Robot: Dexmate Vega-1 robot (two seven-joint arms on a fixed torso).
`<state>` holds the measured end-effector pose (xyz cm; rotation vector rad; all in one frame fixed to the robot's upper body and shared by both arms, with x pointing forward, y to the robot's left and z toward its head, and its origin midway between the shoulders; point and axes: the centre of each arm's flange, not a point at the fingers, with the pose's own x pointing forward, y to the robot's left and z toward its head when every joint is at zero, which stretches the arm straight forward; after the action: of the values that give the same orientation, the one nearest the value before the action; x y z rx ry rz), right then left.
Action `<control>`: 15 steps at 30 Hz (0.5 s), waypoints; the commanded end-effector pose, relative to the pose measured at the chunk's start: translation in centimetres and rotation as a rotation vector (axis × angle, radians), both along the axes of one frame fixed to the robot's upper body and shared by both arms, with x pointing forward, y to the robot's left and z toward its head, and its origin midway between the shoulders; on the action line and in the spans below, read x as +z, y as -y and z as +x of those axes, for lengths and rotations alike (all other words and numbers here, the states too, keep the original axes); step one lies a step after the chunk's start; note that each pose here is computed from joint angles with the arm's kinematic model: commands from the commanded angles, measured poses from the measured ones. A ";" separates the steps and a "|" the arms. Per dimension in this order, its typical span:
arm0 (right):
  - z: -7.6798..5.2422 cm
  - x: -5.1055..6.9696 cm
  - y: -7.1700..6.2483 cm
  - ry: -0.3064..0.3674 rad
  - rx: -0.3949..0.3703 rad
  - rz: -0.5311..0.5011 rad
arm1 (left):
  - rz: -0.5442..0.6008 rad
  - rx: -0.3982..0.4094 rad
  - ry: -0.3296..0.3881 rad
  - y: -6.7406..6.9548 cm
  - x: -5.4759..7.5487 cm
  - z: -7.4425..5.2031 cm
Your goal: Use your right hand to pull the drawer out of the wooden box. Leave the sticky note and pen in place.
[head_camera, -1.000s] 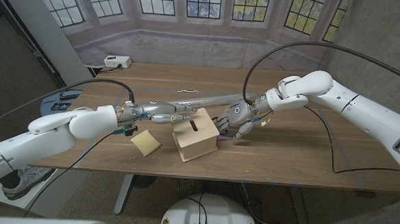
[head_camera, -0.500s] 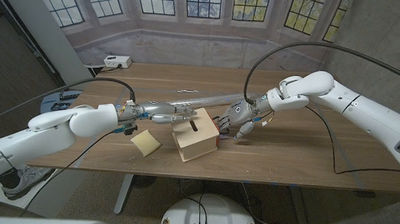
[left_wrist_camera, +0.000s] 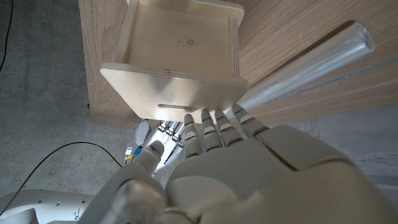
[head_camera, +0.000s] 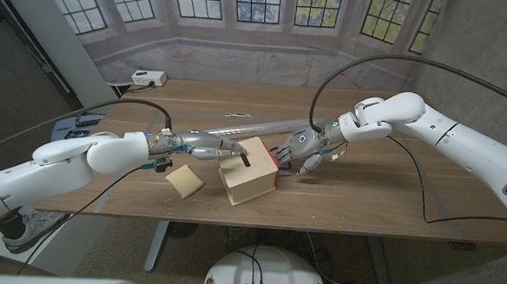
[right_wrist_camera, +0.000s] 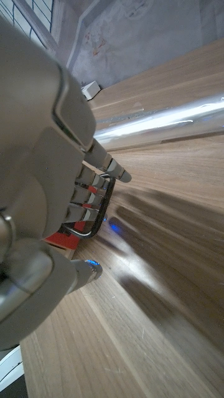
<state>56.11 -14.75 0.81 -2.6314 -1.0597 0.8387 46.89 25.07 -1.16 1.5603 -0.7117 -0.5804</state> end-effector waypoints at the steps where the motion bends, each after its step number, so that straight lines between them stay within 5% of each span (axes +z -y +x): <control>1: -0.2 0.0 0.1 0.007 -0.016 0.016 | 0.047 0.016 -0.005 0.1 -0.2 -0.1; 15: -0.1 0.2 0.2 0.016 -0.038 0.035 | 0.077 0.029 0.006 0.0 -0.6 -0.2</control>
<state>56.01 -14.86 0.91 -2.6243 -1.0327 0.8061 46.72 24.97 -1.32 1.6083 -0.6908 -0.5891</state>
